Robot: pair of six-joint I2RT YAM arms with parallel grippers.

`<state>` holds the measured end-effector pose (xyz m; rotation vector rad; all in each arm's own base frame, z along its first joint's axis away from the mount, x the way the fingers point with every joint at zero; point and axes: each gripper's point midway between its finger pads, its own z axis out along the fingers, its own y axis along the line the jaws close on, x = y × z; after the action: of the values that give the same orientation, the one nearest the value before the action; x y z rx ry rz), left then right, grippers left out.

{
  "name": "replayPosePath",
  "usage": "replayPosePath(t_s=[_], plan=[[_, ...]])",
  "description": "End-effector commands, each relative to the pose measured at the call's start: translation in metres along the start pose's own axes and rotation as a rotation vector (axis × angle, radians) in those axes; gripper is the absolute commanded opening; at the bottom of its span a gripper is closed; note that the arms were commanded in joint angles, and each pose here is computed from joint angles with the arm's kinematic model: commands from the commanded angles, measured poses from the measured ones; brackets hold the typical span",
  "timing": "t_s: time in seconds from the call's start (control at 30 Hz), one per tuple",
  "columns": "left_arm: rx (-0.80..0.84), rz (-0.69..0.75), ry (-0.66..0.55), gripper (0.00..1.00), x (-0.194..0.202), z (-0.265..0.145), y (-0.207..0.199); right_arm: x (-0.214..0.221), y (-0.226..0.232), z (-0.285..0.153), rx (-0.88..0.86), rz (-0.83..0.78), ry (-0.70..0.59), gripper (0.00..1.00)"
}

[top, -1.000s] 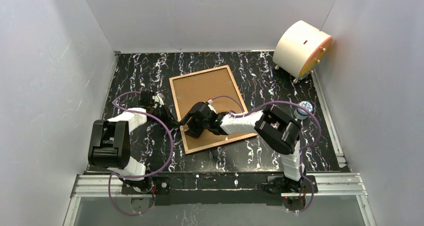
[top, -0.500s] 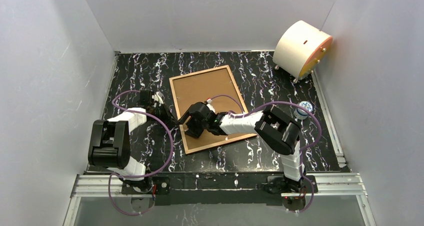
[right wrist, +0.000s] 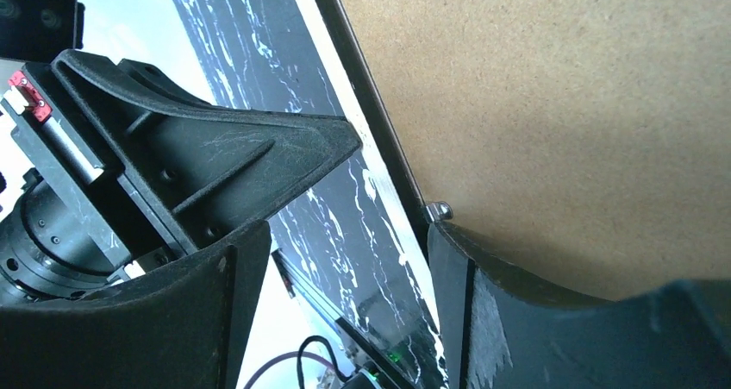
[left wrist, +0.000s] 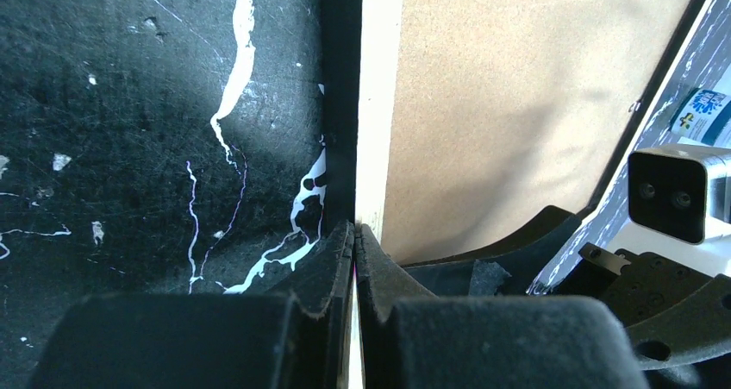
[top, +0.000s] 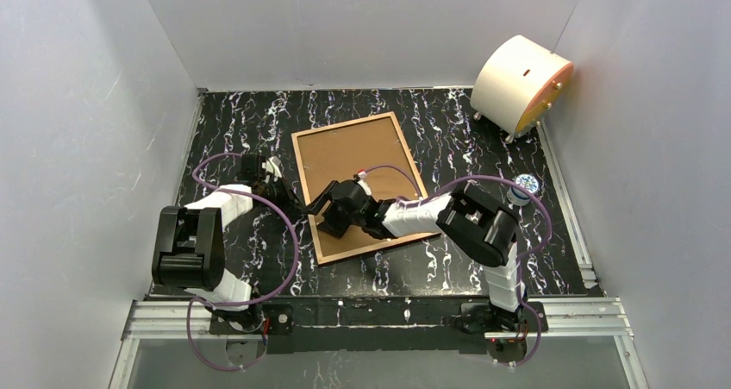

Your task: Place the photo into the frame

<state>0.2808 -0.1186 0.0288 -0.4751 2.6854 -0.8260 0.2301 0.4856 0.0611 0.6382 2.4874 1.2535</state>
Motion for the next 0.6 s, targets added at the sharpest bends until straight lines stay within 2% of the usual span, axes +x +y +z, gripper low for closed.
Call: replayPosePath(t_s=[0.0, 0.2, 0.37, 0.57], plan=[[-0.143, -0.028, 0.166, 0.0, 0.049, 0.005, 0.036, -0.023, 0.019, 0.009, -0.143, 0.004, -0.112, 0.76], [-0.138, -0.021, 0.159, 0.0, 0.048, 0.002, 0.034, -0.022, 0.031, -0.013, -0.184, -0.033, -0.105, 0.76], [-0.146, -0.012, 0.109, 0.0, 0.037, -0.004, 0.029, -0.037, 0.046, -0.054, -0.207, -0.122, -0.184, 0.77], [-0.213, 0.003, -0.034, 0.0, 0.016, -0.025, 0.029, -0.052, 0.057, -0.074, -0.152, -0.351, -0.265, 0.77]])
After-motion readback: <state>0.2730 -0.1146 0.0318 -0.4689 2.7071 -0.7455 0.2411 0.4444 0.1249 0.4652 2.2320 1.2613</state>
